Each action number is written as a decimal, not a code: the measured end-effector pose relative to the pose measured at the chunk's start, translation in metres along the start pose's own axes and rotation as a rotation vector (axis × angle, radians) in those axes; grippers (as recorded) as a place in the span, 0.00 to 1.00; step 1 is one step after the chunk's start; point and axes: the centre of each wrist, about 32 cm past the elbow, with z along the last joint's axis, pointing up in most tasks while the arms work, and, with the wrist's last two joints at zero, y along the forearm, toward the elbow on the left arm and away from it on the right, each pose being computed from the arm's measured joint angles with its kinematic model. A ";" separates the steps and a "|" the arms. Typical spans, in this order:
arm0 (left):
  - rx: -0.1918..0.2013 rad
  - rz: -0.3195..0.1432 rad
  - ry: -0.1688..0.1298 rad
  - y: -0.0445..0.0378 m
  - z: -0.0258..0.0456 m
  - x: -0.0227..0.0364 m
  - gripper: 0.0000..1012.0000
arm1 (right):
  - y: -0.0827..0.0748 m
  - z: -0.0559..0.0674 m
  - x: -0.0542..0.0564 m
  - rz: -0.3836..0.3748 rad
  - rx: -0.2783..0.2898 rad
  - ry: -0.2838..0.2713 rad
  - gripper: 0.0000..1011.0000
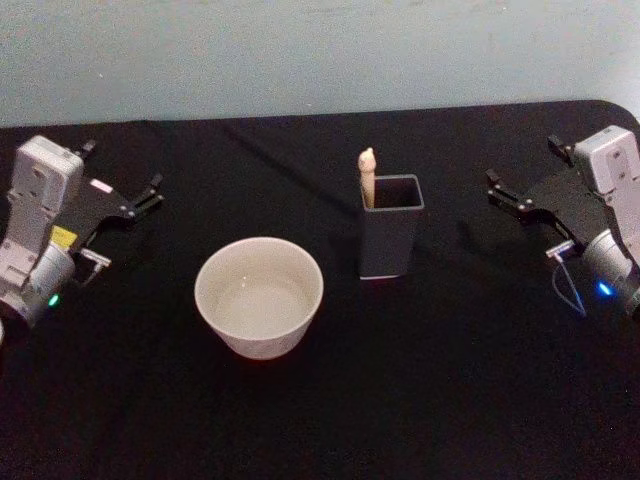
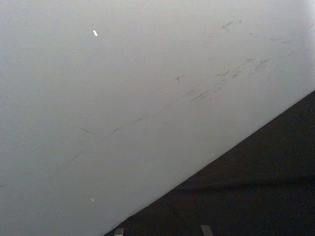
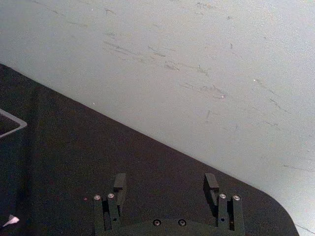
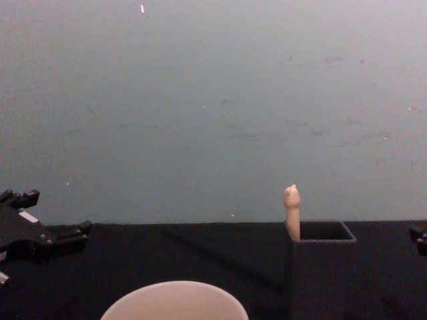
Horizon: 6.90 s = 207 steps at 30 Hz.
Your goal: Pick up the stirring spoon with one hand, stir inside the cup, then place it back in its original position.
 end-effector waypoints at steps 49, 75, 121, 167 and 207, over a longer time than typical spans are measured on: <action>0.000 0.000 0.000 0.0000 0.0000 0.0000 0.99 | -0.009 0.006 0.002 0.062 -0.003 0.069 0.99; 0.000 0.000 0.000 0.0000 0.0000 0.0000 0.99 | -0.026 0.035 -0.017 0.369 0.060 0.264 0.99; 0.000 0.000 0.000 0.0000 0.0000 0.0000 0.99 | 0.051 0.074 -0.054 0.447 -0.009 0.312 0.99; 0.000 0.000 0.000 0.0000 0.0000 0.0000 0.99 | 0.052 0.075 -0.055 0.447 -0.001 0.294 0.21; 0.000 0.000 0.000 0.0000 0.0000 0.0000 0.99 | 0.028 0.103 -0.036 0.437 0.122 0.306 0.17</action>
